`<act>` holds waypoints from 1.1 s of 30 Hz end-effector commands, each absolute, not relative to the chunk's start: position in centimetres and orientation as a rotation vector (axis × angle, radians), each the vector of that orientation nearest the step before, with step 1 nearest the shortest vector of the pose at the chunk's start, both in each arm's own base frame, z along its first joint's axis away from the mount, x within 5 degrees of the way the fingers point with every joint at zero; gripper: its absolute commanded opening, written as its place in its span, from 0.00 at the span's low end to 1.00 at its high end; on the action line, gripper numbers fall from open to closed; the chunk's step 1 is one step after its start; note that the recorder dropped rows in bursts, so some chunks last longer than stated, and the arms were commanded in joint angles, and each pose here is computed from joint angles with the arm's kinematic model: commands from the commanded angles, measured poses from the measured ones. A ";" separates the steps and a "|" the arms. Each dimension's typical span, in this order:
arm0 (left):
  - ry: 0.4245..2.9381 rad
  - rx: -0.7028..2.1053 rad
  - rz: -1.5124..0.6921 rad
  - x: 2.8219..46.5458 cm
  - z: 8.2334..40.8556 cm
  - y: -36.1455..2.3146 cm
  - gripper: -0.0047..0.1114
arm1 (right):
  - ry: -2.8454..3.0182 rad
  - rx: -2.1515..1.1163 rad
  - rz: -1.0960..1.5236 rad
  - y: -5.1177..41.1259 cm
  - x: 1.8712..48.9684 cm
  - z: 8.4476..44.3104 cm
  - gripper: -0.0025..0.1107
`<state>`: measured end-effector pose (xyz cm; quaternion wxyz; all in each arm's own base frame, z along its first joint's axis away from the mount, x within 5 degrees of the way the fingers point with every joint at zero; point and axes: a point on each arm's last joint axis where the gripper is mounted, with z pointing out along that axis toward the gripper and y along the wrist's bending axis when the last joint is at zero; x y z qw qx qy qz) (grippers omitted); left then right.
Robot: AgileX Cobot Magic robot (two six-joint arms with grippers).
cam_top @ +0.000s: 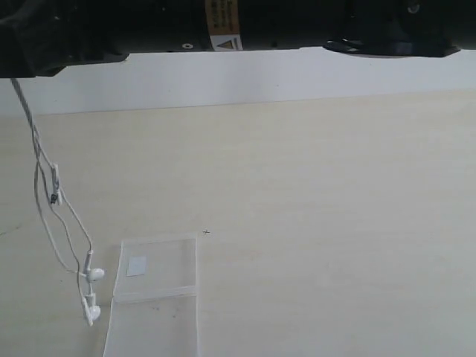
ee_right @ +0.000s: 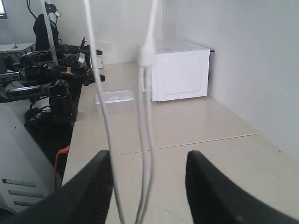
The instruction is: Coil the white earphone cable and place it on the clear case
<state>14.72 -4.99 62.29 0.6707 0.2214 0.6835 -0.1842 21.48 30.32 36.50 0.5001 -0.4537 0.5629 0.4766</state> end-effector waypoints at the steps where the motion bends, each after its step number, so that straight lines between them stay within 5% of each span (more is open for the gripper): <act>1: 1.538 0.501 -0.418 14.7 62.3 -5.0 0.04 | 1.350 -1.094 1.146 30.3 21.3 37.0 0.36; 9: 1.548 0.496 -0.390 14.8 62.2 -4.8 0.04 | 1.345 -1.155 1.103 30.3 21.2 36.6 0.02; 33: 1.719 0.294 -0.111 14.5 61.2 -2.2 0.04 | 1.363 -1.027 1.015 27.3 19.8 40.9 0.02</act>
